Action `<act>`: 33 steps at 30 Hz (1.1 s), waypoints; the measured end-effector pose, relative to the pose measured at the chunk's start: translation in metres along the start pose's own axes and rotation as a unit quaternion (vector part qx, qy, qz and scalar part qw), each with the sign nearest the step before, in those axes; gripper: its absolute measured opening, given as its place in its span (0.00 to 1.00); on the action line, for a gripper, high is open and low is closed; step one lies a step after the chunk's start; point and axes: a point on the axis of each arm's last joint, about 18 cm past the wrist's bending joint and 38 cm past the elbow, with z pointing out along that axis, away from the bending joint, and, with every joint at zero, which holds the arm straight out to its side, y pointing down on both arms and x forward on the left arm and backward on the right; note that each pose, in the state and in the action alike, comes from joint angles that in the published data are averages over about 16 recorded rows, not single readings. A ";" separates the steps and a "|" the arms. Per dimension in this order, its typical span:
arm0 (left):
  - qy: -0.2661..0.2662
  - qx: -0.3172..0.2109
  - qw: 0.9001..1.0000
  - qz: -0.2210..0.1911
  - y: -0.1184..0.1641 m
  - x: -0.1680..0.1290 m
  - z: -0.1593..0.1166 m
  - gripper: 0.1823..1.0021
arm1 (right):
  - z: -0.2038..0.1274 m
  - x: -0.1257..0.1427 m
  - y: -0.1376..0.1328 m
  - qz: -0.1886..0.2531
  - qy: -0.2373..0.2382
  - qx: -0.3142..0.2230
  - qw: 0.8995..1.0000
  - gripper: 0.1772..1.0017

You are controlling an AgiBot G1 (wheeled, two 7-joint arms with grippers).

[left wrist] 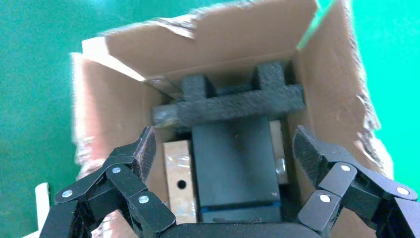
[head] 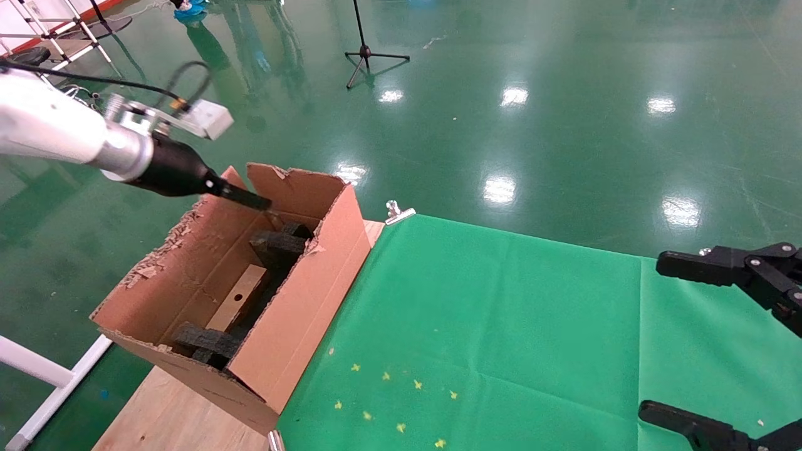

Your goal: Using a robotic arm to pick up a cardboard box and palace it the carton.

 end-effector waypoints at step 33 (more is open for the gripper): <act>0.310 0.143 0.932 0.122 0.021 0.151 0.017 1.00 | 0.000 0.000 0.000 0.000 0.000 0.000 1.000 1.00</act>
